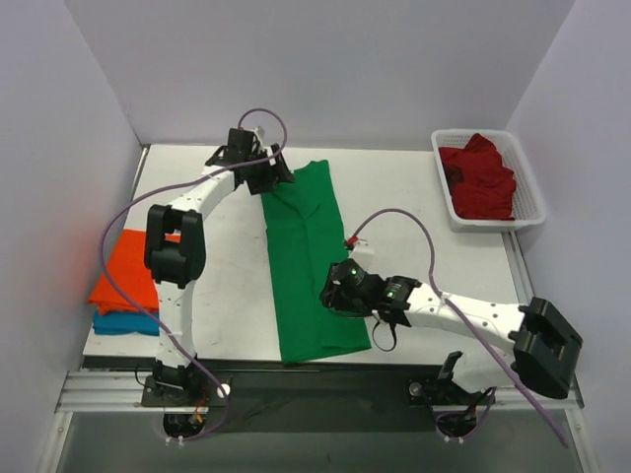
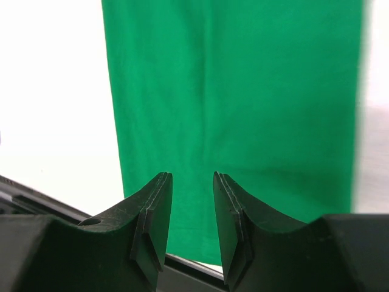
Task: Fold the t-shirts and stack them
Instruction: Rotate the tshirt 90 degrees, then grab the bottom of the folded rectangular tshirt with both arms
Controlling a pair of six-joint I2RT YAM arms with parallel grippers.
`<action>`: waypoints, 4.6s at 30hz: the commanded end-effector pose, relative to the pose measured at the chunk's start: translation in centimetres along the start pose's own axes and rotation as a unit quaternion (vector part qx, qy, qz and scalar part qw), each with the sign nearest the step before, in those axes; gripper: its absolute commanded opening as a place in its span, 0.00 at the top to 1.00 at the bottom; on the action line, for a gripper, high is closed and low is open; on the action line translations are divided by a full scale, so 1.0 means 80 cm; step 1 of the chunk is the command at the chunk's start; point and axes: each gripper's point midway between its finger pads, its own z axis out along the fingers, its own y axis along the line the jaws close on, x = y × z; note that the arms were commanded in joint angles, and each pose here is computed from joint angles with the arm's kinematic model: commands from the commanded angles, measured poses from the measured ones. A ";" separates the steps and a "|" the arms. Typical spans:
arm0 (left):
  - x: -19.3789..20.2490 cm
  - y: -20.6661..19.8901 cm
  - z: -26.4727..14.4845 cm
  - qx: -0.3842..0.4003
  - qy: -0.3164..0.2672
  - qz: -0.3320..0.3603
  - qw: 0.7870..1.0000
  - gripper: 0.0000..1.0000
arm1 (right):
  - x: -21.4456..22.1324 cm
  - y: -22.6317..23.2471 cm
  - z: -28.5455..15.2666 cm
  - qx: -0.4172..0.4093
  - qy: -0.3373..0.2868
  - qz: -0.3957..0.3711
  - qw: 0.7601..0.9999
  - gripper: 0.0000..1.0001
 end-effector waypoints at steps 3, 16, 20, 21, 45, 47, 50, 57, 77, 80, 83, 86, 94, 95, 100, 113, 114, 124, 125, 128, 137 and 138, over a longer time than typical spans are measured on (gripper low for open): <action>0.012 0.007 -0.035 -0.050 -0.014 -0.008 0.999 0.19 | -0.028 -0.060 -0.042 0.049 -0.046 -0.004 0.998 0.63; 0.050 0.084 0.038 -0.136 0.019 -0.035 0.990 0.59 | -0.016 -0.106 -0.061 0.084 -0.043 -0.013 0.995 0.62; 0.031 0.091 0.070 -0.130 0.034 -0.038 0.990 0.57 | -0.017 -0.111 -0.054 0.099 -0.036 -0.025 0.994 0.62; 0.019 0.091 0.083 -0.129 0.037 -0.041 0.990 0.57 | -0.015 -0.113 -0.050 0.104 -0.029 -0.029 0.994 0.62; -0.014 -0.032 -0.107 0.026 -0.084 -0.081 0.993 0.28 | 0.018 -0.097 -0.014 0.029 0.073 -0.010 0.997 0.61; 0.018 -0.040 -0.141 0.020 -0.101 -0.092 0.990 0.44 | 0.031 -0.095 -0.017 0.031 0.080 -0.018 0.996 0.61; 0.108 -0.013 -0.162 -0.033 -0.094 -0.093 0.991 0.53 | 0.044 -0.093 -0.023 0.036 0.083 -0.030 0.995 0.61; 0.279 0.090 -0.218 -0.174 -0.056 -0.080 0.980 0.53 | 0.050 -0.101 -0.025 0.087 0.068 -0.068 0.992 0.62; 0.395 0.089 -0.225 -0.086 0.020 -0.054 0.995 0.52 | 0.054 -0.102 -0.007 0.140 0.055 -0.094 0.984 0.63; 0.402 0.086 -0.224 -0.085 0.032 -0.046 0.995 0.52 | 0.058 -0.103 -0.006 0.141 0.058 -0.096 0.984 0.63; 0.406 0.085 -0.223 -0.084 0.039 -0.038 0.995 0.52 | 0.062 -0.103 -0.005 0.140 0.062 -0.095 0.984 0.63; 0.410 0.082 -0.223 -0.085 0.048 -0.027 0.995 0.52 | 0.064 -0.104 -0.004 0.140 0.064 -0.093 0.984 0.64; 0.421 0.092 -0.224 -0.115 0.065 -0.007 0.991 0.68 | 0.067 -0.109 -0.006 0.141 0.063 -0.090 0.984 0.78; 0.423 0.094 -0.223 -0.119 0.069 -0.006 0.990 0.77 | 0.066 -0.109 -0.008 0.140 0.061 -0.088 0.984 0.79; 0.427 0.098 -0.227 -0.132 0.079 -0.004 0.988 1.00 | 0.066 -0.115 -0.013 0.140 0.057 -0.085 0.985 0.89; 0.422 0.082 -0.246 -0.104 0.076 -0.010 0.992 1.00 | 0.071 -0.119 -0.030 0.115 0.058 -0.072 0.989 0.88; 0.423 0.082 -0.246 -0.103 0.077 -0.010 0.992 1.00 | 0.073 -0.115 -0.031 0.108 0.063 -0.073 0.989 0.84; 0.426 0.088 -0.262 -0.106 0.080 -0.010 0.991 0.66 | 0.085 -0.105 -0.036 0.056 0.077 -0.033 0.995 0.59; 0.425 0.087 -0.264 -0.106 0.077 -0.010 0.991 0.64 | 0.078 -0.106 -0.038 0.050 0.069 -0.015 0.996 0.59; 0.423 0.085 -0.267 -0.101 0.076 -0.009 0.992 0.63 | 0.073 -0.105 -0.042 0.021 0.065 0.019 0.997 0.59; 0.444 0.087 -0.261 -0.090 0.105 -0.021 0.990 0.61 | 0.092 -0.112 -0.026 -0.007 0.078 0.083 0.993 0.63; 0.449 0.090 -0.260 -0.090 0.109 -0.023 0.990 0.62 | 0.095 -0.114 -0.024 -0.012 0.081 0.097 0.992 0.64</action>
